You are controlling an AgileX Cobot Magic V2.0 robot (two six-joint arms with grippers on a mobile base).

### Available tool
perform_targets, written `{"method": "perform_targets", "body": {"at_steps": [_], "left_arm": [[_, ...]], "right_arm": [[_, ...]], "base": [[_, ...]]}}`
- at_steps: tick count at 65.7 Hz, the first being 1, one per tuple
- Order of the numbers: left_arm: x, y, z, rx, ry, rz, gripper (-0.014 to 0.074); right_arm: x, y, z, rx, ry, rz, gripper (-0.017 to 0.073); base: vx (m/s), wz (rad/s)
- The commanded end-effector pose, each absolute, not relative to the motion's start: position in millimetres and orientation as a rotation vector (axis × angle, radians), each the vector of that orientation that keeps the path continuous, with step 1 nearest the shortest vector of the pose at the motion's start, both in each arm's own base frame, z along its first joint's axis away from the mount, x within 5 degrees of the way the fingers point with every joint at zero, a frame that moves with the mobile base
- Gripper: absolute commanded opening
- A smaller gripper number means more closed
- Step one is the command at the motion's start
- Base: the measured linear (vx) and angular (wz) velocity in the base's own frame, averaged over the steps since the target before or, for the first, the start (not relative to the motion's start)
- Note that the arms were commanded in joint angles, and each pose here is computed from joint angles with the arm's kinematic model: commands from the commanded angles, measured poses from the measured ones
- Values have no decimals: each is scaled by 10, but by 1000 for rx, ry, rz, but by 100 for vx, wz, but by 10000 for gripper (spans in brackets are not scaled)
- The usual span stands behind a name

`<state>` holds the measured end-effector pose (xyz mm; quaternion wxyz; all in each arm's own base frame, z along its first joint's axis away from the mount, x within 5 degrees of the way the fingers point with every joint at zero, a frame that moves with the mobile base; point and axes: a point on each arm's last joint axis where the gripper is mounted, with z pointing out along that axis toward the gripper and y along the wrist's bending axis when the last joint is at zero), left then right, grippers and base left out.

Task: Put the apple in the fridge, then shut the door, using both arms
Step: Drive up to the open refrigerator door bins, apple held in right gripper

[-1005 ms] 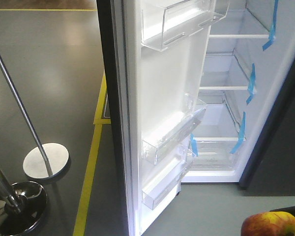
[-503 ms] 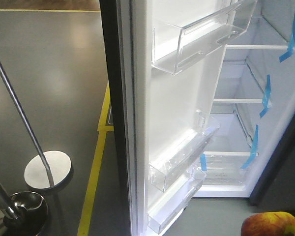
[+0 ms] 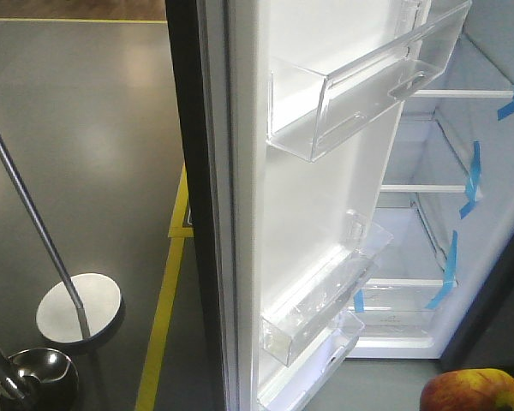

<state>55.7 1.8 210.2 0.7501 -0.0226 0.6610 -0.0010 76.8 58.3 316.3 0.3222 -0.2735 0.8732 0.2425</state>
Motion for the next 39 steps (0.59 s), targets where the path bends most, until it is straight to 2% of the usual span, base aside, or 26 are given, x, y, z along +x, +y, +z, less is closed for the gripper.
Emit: {"method": "perform_targets", "body": {"at_steps": [1,39], "left_arm": [[559,13,2083,-49,1393,-18,-6],[559,13,2083,-49,1393,-18,-6]], "right_arm": [[792,612,3275,-690,2226,668,90],[792,612,3275,-690,2226,668,90]], "base": [[8,-3],[6,-3]]}}
